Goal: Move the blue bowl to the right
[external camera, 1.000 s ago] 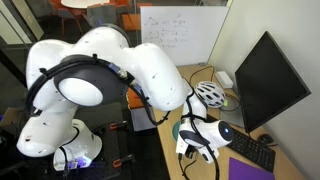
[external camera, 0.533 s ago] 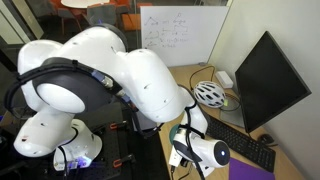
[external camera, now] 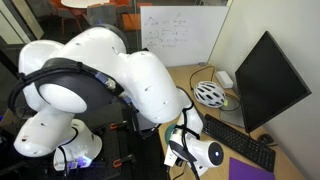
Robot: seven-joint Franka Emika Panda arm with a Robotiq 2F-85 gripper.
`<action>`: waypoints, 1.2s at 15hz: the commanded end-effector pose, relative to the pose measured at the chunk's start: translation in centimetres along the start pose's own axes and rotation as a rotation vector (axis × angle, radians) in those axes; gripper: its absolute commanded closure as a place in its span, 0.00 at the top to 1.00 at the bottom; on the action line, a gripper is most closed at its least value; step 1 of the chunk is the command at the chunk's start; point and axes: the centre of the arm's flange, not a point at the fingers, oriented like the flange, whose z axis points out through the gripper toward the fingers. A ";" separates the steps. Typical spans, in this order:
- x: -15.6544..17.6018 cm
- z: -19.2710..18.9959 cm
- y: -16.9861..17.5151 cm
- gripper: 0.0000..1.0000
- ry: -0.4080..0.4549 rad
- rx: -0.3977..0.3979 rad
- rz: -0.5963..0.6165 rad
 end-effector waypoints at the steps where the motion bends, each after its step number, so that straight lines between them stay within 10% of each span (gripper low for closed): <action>1: -0.4 0.3 -0.2 0.01 0.019 -0.039 0.001; 10: -0.2 0.7 -0.8 0.04 0.064 -0.128 0.004; 11: -0.3 0.7 -0.8 0.29 0.071 -0.126 0.005; 18: -2.3 -5.4 -2.0 0.75 0.090 -0.150 -0.160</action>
